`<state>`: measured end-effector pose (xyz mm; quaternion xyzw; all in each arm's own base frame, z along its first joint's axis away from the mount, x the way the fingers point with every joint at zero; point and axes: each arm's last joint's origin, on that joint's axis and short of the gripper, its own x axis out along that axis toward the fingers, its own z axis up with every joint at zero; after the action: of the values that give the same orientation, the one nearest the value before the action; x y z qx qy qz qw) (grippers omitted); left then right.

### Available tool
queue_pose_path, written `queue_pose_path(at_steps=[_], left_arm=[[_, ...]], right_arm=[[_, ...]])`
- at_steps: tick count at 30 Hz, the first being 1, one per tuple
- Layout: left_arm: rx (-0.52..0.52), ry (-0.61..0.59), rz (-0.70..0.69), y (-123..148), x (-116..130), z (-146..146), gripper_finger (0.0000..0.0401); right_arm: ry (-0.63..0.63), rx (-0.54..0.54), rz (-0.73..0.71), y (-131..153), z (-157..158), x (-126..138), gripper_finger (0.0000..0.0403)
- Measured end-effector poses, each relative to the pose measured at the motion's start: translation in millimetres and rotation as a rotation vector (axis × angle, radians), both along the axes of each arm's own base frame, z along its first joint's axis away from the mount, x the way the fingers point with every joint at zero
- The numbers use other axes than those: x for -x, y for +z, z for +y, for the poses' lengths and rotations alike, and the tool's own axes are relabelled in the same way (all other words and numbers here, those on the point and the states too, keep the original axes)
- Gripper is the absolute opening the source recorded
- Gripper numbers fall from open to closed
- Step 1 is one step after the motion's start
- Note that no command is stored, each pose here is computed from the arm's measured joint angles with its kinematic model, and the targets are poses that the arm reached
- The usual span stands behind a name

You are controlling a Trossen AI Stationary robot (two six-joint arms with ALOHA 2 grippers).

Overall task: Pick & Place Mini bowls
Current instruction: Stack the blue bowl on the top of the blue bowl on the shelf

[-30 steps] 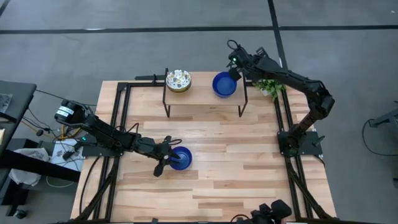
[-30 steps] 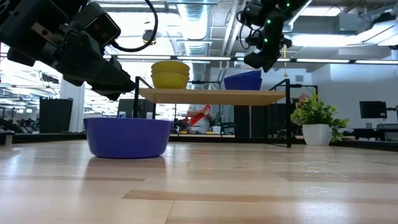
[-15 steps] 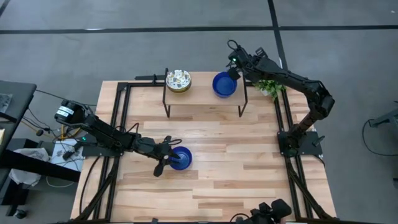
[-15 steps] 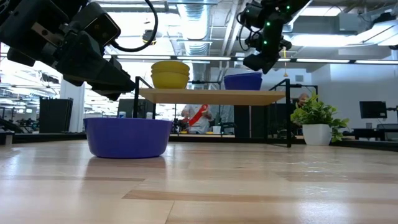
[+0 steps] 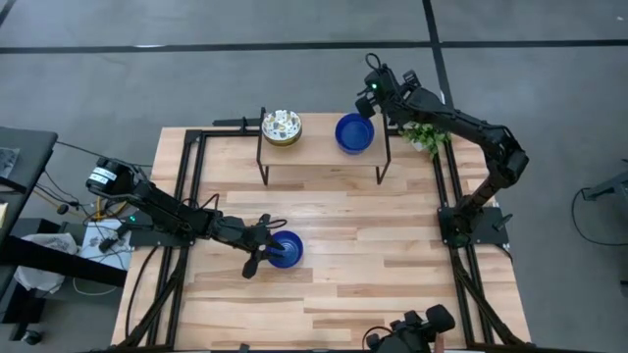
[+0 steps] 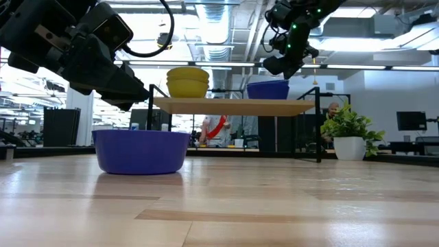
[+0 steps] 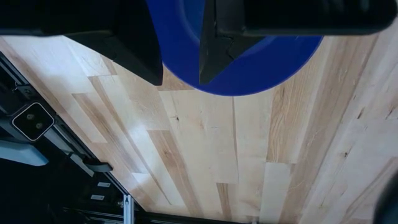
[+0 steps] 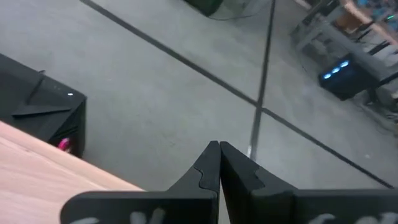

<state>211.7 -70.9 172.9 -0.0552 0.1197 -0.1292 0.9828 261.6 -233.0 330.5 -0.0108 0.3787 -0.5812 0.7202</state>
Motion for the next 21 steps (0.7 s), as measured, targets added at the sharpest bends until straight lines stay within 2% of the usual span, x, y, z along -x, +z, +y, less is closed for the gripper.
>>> queue_pose_path(at_steps=[10, 21], left_arm=[[0.000, 0.000, 0.000, 0, 0, 0, 0.0104], [0.000, 0.000, 0.000, 0, 0, 0, 0.0104]], right_arm=[[0.003, -0.054, 0.030, -24, -2, 4, 0.0000], [-0.004, -0.019, 0.015, -21, -3, 3, 0.0001]])
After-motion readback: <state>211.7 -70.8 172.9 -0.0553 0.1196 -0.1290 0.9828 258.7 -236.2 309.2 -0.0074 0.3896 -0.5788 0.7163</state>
